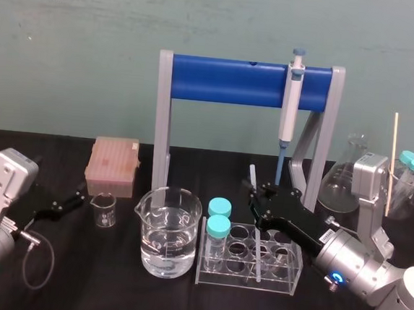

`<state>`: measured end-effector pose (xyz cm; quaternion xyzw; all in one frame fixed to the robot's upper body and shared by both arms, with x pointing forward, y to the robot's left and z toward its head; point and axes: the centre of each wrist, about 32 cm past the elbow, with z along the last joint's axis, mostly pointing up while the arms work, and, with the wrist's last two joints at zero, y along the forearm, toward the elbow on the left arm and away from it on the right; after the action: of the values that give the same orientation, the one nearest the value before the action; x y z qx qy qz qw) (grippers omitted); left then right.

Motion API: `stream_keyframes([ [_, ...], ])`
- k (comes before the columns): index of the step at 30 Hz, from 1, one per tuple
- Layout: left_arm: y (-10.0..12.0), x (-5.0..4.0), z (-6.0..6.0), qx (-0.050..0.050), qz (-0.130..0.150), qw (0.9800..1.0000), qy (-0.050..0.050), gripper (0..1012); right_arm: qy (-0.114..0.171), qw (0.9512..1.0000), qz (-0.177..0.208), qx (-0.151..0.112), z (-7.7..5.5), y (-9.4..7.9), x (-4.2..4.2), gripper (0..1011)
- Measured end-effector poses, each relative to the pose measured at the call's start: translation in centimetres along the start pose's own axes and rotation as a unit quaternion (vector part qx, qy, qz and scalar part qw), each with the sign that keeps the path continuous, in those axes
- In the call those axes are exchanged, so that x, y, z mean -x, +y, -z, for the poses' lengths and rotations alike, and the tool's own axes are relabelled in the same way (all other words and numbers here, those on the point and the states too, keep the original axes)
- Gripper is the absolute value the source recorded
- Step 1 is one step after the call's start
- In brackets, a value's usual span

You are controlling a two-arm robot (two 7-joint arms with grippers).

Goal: Pick up the stirring rod with one hand, then place it down.

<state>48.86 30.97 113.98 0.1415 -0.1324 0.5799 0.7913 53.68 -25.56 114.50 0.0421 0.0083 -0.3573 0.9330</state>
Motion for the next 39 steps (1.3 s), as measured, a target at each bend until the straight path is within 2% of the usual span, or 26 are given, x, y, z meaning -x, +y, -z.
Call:
stream_keyframes([
  [10,0.0,0.0,0.0,0.0,0.0,1.0,0.0,1000,0.0,1.0,0.0,-0.001,-0.03,0.02,-0.02,71],
  [13,0.0,0.0,0.0,0.0,0.0,1.0,0.0,1000,0.0,1.0,0.0,-0.001,-0.03,0.01,-0.02,129],
  [14,0.0,0.0,0.0,0.0,0.0,1.0,0.0,1000,-0.001,1.0,0.0,-0.001,-0.04,0.01,-0.02,192],
  [16,0.0,0.0,0.0,0.0,0.0,1.0,0.0,1000,-0.001,1.0,0.0,-0.001,-0.04,0.01,-0.02,230],
  [17,0.0,0.0,0.0,0.0,0.0,1.0,0.0,1000,-0.001,1.0,0.0,-0.001,-0.04,0.01,-0.02,287],
  [24,0.0,0.0,0.0,0.0,0.0,1.0,0.0,1000,-0.001,1.0,0.0,-0.001,-0.04,0.01,-0.03,458],
  [26,0.0,0.0,0.0,0.0,0.0,1.0,0.0,1000,-0.001,1.0,0.0,-0.001,-0.04,0.01,-0.03,569],
  [27,0.0,0.0,0.0,0.0,0.0,1.0,0.0,1000,-0.001,1.0,0.0,-0.001,-0.04,0.01,-0.02,569],
  [28,0.0,0.0,0.0,0.0,0.0,1.0,0.0,1000,-0.001,1.0,0.0,-0.001,-0.04,0.01,-0.02,628],
  [30,0.0,0.0,0.0,0.0,0.0,1.0,0.0,1000,-0.001,1.0,0.0,-0.001,-0.04,0.01,-0.02,661],
  [31,0.0,0.0,0.0,0.0,0.0,1.0,0.0,1000,-0.001,1.0,0.0,-0.001,-0.04,0.01,-0.02,729],
  [34,0.0,0.0,0.0,0.0,0.0,1.0,0.0,1000,0.0,1.0,0.0,-0.001,-0.04,0.01,-0.02,785],
  [35,0.0,0.0,0.0,0.0,0.0,1.0,0.0,1000,-0.001,1.0,0.0,-0.002,-0.05,0.01,-0.03,840],
  [38,0.0,0.0,0.0,0.0,0.0,1.0,0.0,1000,-0.002,1.0,0.007,-0.004,-0.24,-0.19,0.0,893],
  [39,0.0,0.0,0.0,0.0,0.0,1.0,0.0,1000,-0.002,0.9999,0.011,-0.004,-0.33,-0.44,0.05,941],
])
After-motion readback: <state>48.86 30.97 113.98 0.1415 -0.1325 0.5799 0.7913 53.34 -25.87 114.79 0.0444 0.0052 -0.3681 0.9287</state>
